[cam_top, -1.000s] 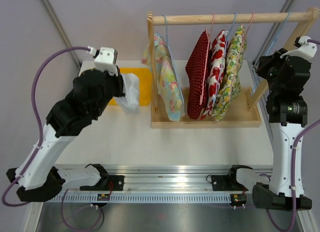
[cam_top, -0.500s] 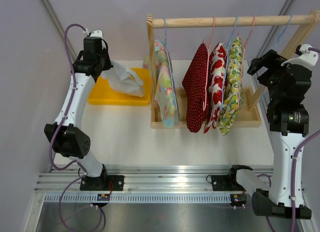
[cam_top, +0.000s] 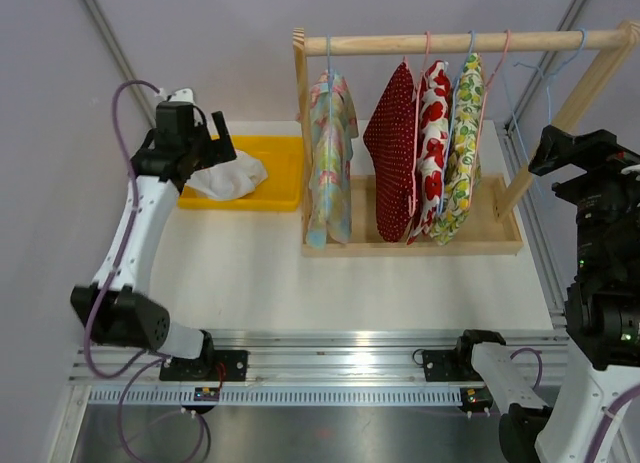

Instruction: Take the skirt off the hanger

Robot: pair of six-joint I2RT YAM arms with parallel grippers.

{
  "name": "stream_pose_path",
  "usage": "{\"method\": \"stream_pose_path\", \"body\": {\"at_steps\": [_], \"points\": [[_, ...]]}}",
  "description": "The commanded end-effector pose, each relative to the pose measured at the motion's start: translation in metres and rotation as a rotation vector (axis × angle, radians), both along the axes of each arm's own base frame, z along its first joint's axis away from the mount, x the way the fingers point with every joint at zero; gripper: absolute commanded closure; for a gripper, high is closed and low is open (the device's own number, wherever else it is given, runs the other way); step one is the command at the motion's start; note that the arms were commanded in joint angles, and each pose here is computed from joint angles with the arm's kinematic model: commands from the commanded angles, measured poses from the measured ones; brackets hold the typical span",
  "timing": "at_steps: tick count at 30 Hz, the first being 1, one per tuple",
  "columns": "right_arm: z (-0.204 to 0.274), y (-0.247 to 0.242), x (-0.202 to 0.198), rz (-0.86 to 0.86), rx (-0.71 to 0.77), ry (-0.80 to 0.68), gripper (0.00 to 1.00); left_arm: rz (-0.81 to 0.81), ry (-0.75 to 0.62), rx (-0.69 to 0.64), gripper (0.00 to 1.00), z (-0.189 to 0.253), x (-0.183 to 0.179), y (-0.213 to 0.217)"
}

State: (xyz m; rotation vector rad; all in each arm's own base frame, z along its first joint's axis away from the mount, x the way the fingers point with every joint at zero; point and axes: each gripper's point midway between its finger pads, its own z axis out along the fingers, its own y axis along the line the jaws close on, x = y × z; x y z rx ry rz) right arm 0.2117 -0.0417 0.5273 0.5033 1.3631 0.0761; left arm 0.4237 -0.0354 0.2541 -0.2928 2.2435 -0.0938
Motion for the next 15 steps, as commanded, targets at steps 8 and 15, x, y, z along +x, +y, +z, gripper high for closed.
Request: {"method": "stream_pose_path", "body": {"at_steps": [8,15], "points": [[-0.019,0.060,0.073,0.378,-0.030,0.140,0.08,-0.150,-0.229,-0.054,0.01,0.047,-0.156,-0.010],[-0.070,0.057,0.118,0.385,0.002,0.256,0.09,-0.178,-0.339,-0.124,0.01,0.039,-0.208,-0.015]]}}
